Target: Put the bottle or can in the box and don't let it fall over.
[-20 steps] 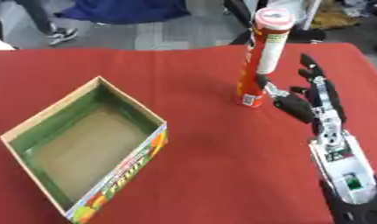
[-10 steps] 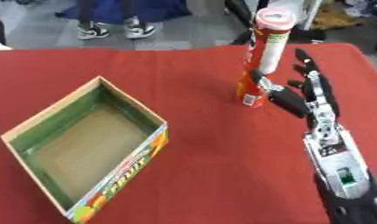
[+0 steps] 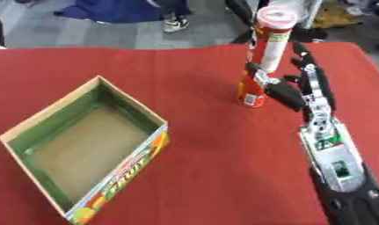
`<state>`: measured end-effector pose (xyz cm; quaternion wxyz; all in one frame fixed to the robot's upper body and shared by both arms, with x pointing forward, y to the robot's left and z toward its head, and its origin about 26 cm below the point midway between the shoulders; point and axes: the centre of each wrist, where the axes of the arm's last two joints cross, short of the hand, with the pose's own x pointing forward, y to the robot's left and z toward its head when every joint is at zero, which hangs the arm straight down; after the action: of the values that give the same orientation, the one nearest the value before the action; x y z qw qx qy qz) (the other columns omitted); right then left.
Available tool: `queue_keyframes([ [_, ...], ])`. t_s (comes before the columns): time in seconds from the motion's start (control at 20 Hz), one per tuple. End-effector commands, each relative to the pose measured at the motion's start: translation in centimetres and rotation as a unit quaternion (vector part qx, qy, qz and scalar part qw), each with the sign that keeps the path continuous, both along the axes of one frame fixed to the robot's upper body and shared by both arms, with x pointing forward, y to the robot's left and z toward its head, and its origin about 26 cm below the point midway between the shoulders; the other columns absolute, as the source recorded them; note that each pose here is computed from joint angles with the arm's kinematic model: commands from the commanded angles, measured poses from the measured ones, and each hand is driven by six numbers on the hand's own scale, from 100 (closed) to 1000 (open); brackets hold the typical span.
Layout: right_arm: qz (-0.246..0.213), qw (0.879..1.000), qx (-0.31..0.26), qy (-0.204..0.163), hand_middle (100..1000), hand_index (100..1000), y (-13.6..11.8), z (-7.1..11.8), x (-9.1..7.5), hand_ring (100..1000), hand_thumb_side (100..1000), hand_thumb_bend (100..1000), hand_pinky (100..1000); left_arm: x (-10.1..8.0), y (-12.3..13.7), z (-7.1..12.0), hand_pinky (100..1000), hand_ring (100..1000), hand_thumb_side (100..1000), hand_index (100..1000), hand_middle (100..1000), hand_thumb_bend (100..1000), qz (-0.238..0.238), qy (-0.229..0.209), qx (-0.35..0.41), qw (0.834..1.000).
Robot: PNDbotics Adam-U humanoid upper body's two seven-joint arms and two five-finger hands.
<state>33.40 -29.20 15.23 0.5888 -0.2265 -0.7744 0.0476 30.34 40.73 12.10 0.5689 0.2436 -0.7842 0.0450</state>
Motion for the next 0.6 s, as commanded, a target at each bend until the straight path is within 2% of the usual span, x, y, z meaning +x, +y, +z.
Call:
queue_keyframes([
  [0.05, -0.004, 1.0, -0.002, -0.01, 1000, 1000, -0.15, 0.81, 0.09, 1000, 430, 591, 826, 0.09, 0.32, 1.47, 815, 861, 851, 797, 774, 283, -0.001, -0.016, 0.016, 1.0],
  [0.6, -0.021, 1.0, 0.0, -0.013, 1000, 1000, -0.29, 1.16, -0.05, 1000, 491, 583, 828, 0.11, 0.26, 1.42, 816, 861, 854, 797, 775, 279, -0.003, -0.015, 0.016, 1.0],
])
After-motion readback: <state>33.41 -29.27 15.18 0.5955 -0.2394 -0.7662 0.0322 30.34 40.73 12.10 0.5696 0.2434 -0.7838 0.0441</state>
